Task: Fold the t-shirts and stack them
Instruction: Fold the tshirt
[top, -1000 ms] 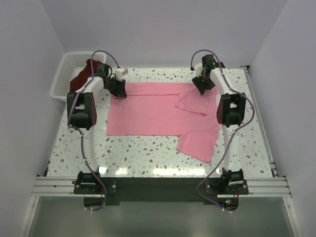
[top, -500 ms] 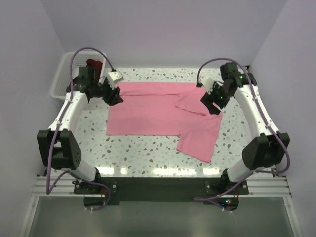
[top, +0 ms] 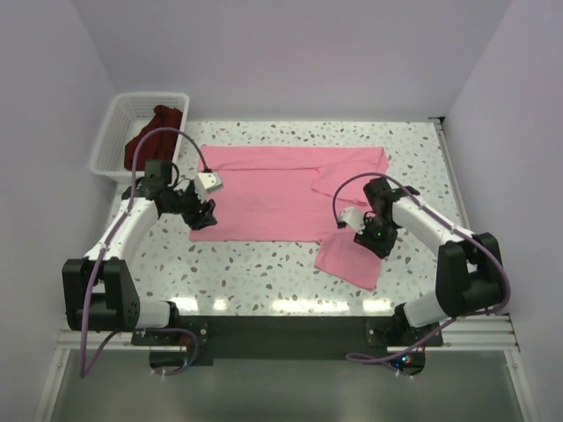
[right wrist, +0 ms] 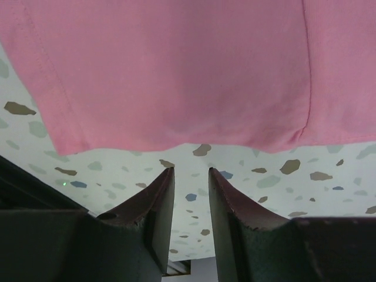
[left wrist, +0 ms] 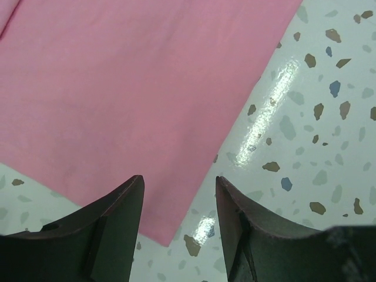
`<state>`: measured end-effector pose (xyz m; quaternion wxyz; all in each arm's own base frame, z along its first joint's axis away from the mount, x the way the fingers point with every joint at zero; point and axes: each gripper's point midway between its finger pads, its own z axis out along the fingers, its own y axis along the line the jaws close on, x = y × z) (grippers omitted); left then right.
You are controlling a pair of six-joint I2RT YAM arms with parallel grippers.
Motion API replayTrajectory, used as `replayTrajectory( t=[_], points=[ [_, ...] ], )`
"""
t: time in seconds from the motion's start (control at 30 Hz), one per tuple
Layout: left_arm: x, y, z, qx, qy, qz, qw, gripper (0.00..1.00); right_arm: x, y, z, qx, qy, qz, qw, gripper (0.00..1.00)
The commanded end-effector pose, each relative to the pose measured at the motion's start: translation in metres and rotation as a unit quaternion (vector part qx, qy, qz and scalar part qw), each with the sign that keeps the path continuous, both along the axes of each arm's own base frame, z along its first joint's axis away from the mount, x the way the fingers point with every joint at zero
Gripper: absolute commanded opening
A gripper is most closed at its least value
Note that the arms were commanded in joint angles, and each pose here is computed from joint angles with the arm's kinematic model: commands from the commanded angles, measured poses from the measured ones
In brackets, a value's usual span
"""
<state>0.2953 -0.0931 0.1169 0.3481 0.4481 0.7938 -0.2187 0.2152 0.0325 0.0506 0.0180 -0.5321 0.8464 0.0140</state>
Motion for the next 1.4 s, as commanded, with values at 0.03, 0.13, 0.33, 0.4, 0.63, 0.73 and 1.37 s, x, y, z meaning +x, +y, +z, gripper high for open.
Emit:
replayTrajectory(
  t=[0.03, 0.13, 0.33, 0.4, 0.63, 0.73, 1.37],
  points=[
    [0.018, 0.011, 0.001, 0.032, -0.056, 0.009, 0.998, 0.57, 0.019, 0.004, -0.011, -0.001, -0.042, 0.007, 0.999, 0.33],
    [0.021, 0.012, -0.003, 0.034, -0.056, 0.013, 0.998, 0.57, 0.022, 0.005, -0.021, 0.0, -0.04, 0.003, 0.999, 0.32],
    [0.025, 0.018, -0.022, 0.044, -0.034, 0.04, 0.998, 0.57, 0.017, 0.001, -0.047, -0.024, -0.03, 0.013, 0.999, 0.29],
    [0.022, 0.02, -0.028, 0.052, -0.03, 0.032, 0.998, 0.57, 0.011, -0.003, -0.056, -0.032, -0.025, 0.018, 0.999, 0.28],
    [-0.009, 0.037, -0.065, 0.13, -0.02, -0.052, 0.99, 0.43, 0.003, -0.002, -0.056, -0.03, -0.02, 0.012, 0.999, 0.1],
    [-0.013, 0.046, -0.075, 0.173, -0.039, -0.106, 0.978, 0.38, 0.008, 0.002, -0.05, -0.022, -0.021, 0.008, 1.0, 0.0],
    [-0.034, 0.067, -0.12, 0.232, 0.014, -0.187, 0.954, 0.31, 0.006, 0.003, -0.043, -0.022, -0.013, 0.003, 1.0, 0.0]
  ],
)
